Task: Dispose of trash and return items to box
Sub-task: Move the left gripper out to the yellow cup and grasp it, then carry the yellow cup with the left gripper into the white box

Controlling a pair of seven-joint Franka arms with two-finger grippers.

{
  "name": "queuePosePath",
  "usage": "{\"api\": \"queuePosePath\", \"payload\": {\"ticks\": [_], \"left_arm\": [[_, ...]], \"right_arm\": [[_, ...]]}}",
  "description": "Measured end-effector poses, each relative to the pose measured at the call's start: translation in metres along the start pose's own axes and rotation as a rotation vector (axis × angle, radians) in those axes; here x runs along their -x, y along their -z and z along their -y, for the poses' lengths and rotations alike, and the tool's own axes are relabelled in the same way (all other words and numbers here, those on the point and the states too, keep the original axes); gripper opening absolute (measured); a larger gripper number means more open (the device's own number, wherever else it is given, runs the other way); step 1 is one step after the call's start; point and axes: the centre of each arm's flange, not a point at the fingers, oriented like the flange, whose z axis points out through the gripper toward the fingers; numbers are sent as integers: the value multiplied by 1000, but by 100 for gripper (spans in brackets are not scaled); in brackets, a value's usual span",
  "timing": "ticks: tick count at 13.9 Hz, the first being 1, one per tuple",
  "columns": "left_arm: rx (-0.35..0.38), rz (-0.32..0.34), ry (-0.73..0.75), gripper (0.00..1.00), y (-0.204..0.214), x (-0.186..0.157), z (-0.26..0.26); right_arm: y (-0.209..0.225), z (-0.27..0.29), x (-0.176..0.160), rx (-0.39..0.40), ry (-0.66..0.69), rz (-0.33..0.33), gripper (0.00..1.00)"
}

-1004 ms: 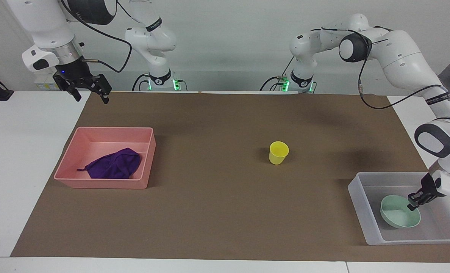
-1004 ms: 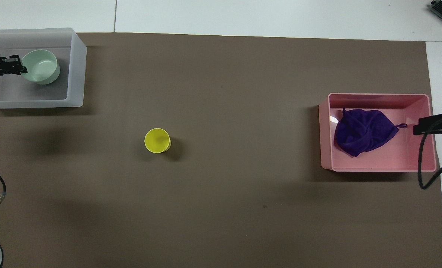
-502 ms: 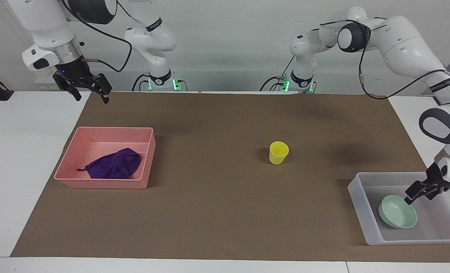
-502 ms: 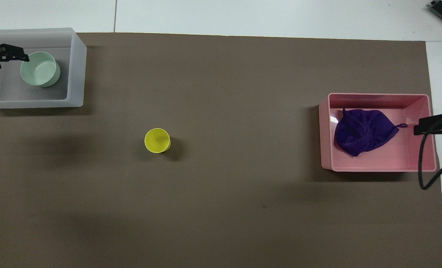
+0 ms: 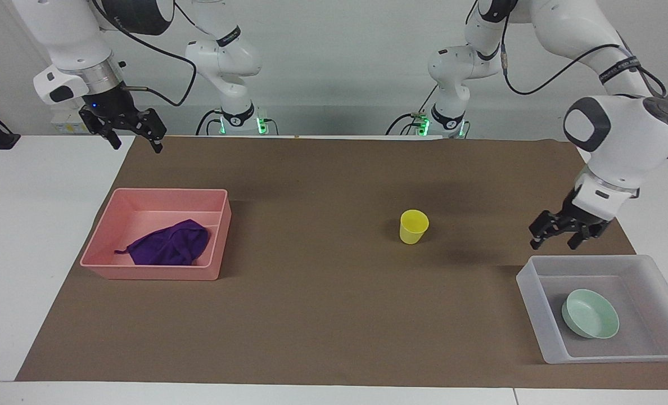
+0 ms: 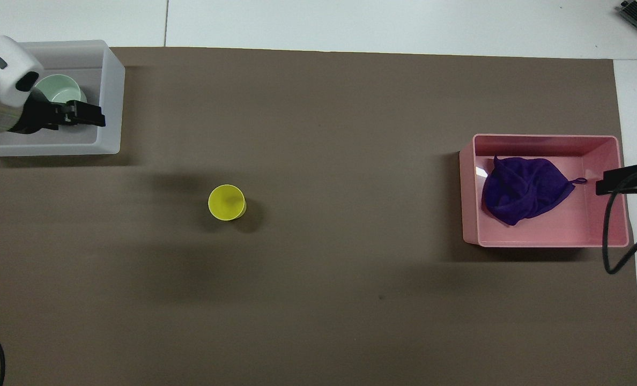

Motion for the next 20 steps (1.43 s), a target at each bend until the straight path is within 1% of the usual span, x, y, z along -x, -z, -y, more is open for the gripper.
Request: {"api": "queuePosePath", "payload": {"ticks": [3,6,9,12,14,16,17,18,20], "left_arm": [[11,35,-5,100,-18,35,-82],[19,32,-7,100,-60,71,-132],[18,31,-10,100,-89,90,-139],[20,11,-19,100,-115,109,-140],[19,21,-45,100,-132,127,-150],[20,24,-66,100,-141,139,-160],[22,20,-69,93,-144,141,-161],[22,17,-68,78,-145,142,-159],[20,15,-60,52,-145,140,-155]], "right_arm": [[0,0,0,0,0,0,100],[0,0,0,0,0,0,100],[0,0,0,0,0,0,100],[0,0,0,0,0,0,100],[0,0,0,0,0,0,100],[0,0,0,0,0,0,100],[0,0,0,0,0,0,100],[0,0,0,0,0,0,100],[0,0,0,0,0,0,100]]}}
